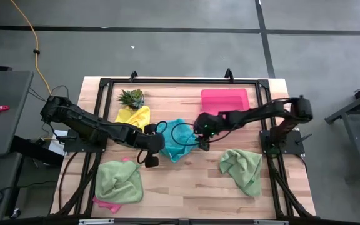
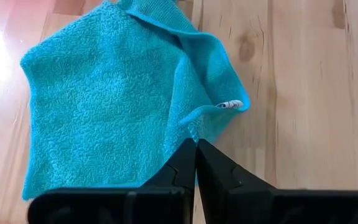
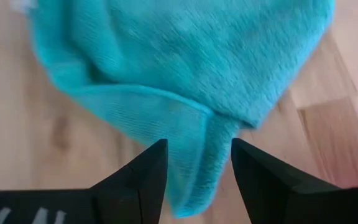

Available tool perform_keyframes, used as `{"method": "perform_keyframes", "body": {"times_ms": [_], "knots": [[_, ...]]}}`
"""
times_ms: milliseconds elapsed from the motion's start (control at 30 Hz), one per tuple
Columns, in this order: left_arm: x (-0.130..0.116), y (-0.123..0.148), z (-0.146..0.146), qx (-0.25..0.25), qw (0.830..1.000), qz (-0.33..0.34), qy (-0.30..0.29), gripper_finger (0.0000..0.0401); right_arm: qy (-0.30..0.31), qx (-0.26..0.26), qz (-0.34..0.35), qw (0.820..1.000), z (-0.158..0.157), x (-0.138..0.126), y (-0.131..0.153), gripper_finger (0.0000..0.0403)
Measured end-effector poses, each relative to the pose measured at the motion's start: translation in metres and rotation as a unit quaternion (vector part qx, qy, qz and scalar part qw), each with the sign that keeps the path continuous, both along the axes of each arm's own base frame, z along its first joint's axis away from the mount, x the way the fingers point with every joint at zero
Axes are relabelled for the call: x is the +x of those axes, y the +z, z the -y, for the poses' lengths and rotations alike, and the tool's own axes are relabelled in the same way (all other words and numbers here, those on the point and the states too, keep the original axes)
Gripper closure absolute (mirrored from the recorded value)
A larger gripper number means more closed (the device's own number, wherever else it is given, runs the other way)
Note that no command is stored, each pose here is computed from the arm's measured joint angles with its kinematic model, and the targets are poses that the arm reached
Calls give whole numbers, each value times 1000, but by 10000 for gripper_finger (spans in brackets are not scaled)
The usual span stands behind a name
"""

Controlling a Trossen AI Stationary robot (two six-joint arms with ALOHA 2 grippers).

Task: Fold microfiber towels
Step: Fold the blue microfiber cloth

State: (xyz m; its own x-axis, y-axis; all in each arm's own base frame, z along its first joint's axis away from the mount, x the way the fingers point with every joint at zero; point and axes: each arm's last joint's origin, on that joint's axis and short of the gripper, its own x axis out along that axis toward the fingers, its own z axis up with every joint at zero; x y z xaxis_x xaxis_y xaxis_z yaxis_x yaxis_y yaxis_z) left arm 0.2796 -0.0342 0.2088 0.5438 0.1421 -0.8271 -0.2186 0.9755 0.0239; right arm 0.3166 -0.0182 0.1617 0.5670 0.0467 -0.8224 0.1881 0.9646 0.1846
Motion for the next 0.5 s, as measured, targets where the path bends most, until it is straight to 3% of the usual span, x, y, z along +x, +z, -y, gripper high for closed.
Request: {"method": "perform_keyframes", "body": {"times_ms": [100, 267, 500], "knots": [[0, 0, 0, -1, 1000, 1, 2, 401, 3, 6, -13, 1000, 0, 1, -8, 233], [0, 0, -1, 8, 1000, 3, 11, 401, 43, 84, -11, 995, -8, 2, -8, 233], [0, 1, -1, 19, 1000, 6, 18, 401, 86, 141, -24, 986, -22, 0, -8, 233]]}}
